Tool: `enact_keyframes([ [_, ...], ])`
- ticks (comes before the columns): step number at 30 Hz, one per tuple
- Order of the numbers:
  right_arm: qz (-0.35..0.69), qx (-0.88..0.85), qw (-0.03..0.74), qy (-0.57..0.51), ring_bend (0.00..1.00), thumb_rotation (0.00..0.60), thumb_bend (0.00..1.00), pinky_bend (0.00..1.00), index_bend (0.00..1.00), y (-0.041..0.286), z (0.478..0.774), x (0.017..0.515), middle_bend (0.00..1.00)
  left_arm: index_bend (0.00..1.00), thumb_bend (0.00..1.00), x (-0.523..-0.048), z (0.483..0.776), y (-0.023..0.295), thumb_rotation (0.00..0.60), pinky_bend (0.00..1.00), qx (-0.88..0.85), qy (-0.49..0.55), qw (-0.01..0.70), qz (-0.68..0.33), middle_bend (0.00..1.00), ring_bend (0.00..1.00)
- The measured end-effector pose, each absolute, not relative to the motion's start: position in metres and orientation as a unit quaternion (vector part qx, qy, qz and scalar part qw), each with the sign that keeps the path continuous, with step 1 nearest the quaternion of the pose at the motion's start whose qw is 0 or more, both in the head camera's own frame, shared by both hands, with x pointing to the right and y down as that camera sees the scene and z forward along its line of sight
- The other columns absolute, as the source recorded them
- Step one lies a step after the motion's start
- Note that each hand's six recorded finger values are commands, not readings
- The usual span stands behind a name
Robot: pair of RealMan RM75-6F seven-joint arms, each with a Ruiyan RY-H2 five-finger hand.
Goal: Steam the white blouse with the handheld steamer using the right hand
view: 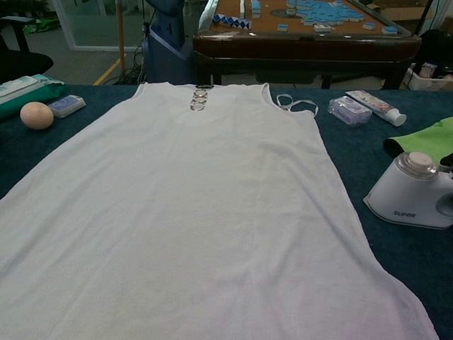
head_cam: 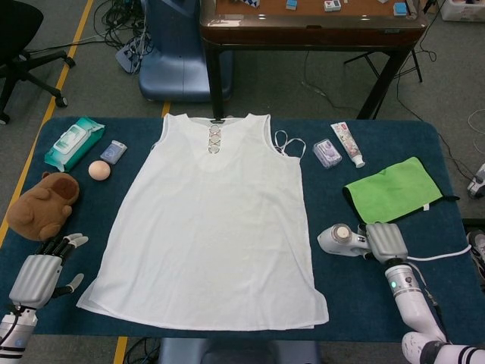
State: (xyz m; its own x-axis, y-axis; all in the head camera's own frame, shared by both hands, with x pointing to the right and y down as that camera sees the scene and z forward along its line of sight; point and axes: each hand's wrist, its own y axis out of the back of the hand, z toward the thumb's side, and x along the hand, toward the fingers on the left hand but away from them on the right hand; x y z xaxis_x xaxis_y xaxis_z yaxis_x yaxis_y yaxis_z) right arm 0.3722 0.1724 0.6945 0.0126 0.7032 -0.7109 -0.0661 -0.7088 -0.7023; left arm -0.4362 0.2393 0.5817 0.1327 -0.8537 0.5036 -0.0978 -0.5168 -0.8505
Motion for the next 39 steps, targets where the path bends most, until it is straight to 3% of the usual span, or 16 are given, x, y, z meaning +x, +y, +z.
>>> enact_keyframes([
  [9, 0.654, -0.653, 0.284, -0.255, 0.58, 0.600, 0.45, 0.65, 0.59, 0.173, 0.697, 0.373, 0.64, 0.23, 0.25, -0.437, 0.582, 0.241, 0.600, 0.13, -0.670, 0.354, 0.338, -0.558, 0.19, 0.15],
  [20, 0.636, -0.670, 0.252, -0.290, 0.78, 0.600, 0.51, 0.79, 0.72, 0.172, 0.700, 0.377, 0.78, 0.25, 0.25, -0.438, 0.581, 0.239, 0.600, 0.13, -0.667, 0.358, 0.339, -0.558, 0.19, 0.15],
  [31, 0.583, -0.699, 0.223, -0.348, 0.87, 0.600, 0.51, 0.84, 0.81, 0.169, 0.699, 0.378, 0.85, 0.28, 0.25, -0.433, 0.583, 0.227, 0.600, 0.13, -0.681, 0.342, 0.349, -0.545, 0.19, 0.15],
  [39, 0.530, -0.720, 0.225, -0.388, 0.88, 0.600, 0.51, 0.84, 0.83, 0.164, 0.688, 0.372, 0.86, 0.31, 0.25, -0.421, 0.589, 0.217, 0.600, 0.13, -0.709, 0.303, 0.358, -0.526, 0.22, 0.17],
])
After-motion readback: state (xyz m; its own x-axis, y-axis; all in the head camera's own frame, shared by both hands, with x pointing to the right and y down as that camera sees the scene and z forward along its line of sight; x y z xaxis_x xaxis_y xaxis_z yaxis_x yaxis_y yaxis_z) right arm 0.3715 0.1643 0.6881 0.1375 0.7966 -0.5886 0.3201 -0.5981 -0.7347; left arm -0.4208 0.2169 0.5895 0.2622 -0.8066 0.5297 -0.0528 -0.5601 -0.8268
